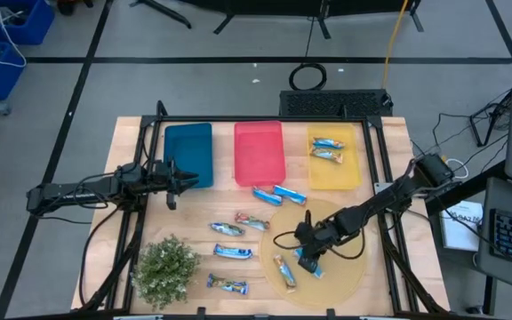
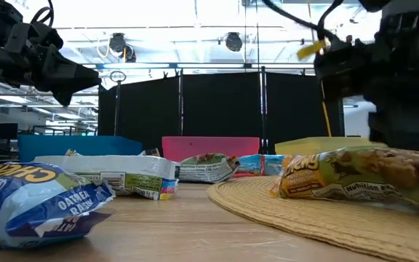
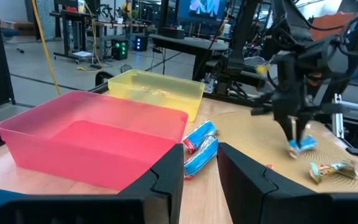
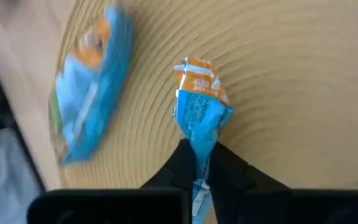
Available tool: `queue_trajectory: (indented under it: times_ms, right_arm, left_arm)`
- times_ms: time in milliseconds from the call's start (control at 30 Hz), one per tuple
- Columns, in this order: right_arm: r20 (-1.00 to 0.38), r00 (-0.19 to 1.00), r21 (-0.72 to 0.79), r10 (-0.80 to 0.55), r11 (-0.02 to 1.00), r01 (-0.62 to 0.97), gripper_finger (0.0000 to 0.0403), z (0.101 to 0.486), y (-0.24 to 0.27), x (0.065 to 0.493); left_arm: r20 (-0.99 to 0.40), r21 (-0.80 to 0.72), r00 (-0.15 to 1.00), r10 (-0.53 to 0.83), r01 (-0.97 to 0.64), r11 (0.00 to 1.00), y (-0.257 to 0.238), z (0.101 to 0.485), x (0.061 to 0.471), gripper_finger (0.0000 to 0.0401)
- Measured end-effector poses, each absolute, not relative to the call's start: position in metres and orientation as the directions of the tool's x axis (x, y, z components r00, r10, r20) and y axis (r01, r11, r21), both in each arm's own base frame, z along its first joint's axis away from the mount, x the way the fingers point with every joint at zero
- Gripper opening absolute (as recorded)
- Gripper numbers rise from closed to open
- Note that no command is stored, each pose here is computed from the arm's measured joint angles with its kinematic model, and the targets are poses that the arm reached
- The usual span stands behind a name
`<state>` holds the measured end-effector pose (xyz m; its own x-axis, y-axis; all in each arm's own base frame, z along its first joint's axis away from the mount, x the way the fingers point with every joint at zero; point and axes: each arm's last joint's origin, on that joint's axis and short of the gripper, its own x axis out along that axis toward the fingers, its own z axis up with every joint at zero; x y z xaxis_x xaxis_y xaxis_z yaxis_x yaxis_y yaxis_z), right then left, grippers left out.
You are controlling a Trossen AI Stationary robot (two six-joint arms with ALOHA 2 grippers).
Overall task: Pick and place Granola Bars by type
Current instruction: Put the yellow granola bar into the yellow bin
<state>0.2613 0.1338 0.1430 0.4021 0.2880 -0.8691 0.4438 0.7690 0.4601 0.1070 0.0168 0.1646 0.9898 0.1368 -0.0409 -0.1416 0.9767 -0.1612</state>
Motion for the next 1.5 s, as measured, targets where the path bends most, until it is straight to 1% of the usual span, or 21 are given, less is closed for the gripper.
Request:
queue_trajectory:
  times_ms: [133, 300, 433, 533, 633, 733, 800, 900, 1000, 1167, 1267, 1433, 1500]
  right_arm:
    - [-0.817, 0.531, 0.474, 0.226, 0.787, 0.394, 0.0012, 0.169, 0.128, 0.259]
    - [-0.710, 0.686, 0.471, 0.160, 0.832, 0.293, 0.0010, 0.208, 0.123, 0.249]
    - [-0.617, 0.784, 0.402, 0.072, 0.885, 0.236, 0.0008, 0.240, 0.108, 0.235]
    - [-0.587, 0.809, 0.307, -0.035, 0.915, 0.262, 0.0008, 0.258, 0.089, 0.221]
    - [-0.602, 0.777, 0.193, -0.185, 0.910, 0.366, 0.0008, 0.268, 0.060, 0.205]
    - [-0.632, 0.706, 0.110, -0.320, 0.865, 0.490, 0.0007, 0.273, 0.026, 0.191]
    - [-0.650, 0.654, 0.065, -0.386, 0.829, 0.555, 0.0007, 0.275, 0.005, 0.183]
    - [-0.687, 0.577, 0.013, -0.442, 0.786, 0.618, 0.0007, 0.274, -0.024, 0.174]
    - [-0.748, 0.506, 0.000, -0.429, 0.763, 0.647, 0.0007, 0.268, -0.046, 0.168]
    - [-0.802, 0.468, 0.029, -0.370, 0.759, 0.650, 0.0007, 0.242, -0.067, 0.170]
    - [-0.823, 0.462, 0.053, -0.330, 0.766, 0.641, 0.0006, 0.221, -0.075, 0.173]
    - [-0.862, 0.397, 0.022, -0.316, 0.758, 0.652, 0.0007, 0.191, -0.081, 0.172]
    - [-0.872, 0.379, 0.024, -0.310, 0.746, 0.666, 0.0020, 0.184, -0.082, 0.170]
  left_arm:
    - [-0.041, -0.161, 0.990, 0.137, -0.142, 0.977, 0.017, 0.165, 0.107, 0.0104]
    - [-0.040, -0.161, 0.990, 0.137, -0.141, 0.977, 0.017, 0.165, 0.107, 0.0104]
    - [-0.039, -0.161, 0.990, 0.137, -0.141, 0.977, 0.017, 0.165, 0.107, 0.0104]
    - [-0.039, -0.161, 0.990, 0.137, -0.141, 0.977, 0.017, 0.165, 0.107, 0.0104]
    - [-0.039, -0.161, 0.990, 0.137, -0.141, 0.977, 0.017, 0.165, 0.107, 0.0104]
    - [-0.039, -0.161, 0.990, 0.137, -0.141, 0.977, 0.017, 0.165, 0.107, 0.0104]
    - [-0.039, -0.161, 0.990, 0.136, -0.141, 0.977, 0.017, 0.165, 0.107, 0.0104]
    - [-0.039, -0.161, 0.990, 0.137, -0.141, 0.977, 0.017, 0.165, 0.107, 0.0104]
    - [-0.039, -0.161, 0.990, 0.137, -0.141, 0.977, 0.017, 0.165, 0.107, 0.0104]
    - [-0.039, -0.161, 0.990, 0.137, -0.141, 0.977, 0.017, 0.165, 0.107, 0.0104]
    - [-0.039, -0.161, 0.990, 0.136, -0.141, 0.977, 0.017, 0.165, 0.107, 0.0104]
    - [-0.038, -0.161, 0.990, 0.137, -0.141, 0.977, 0.017, 0.165, 0.107, 0.0104]
    - [-0.039, -0.161, 0.990, 0.137, -0.141, 0.977, 0.017, 0.165, 0.107, 0.0104]
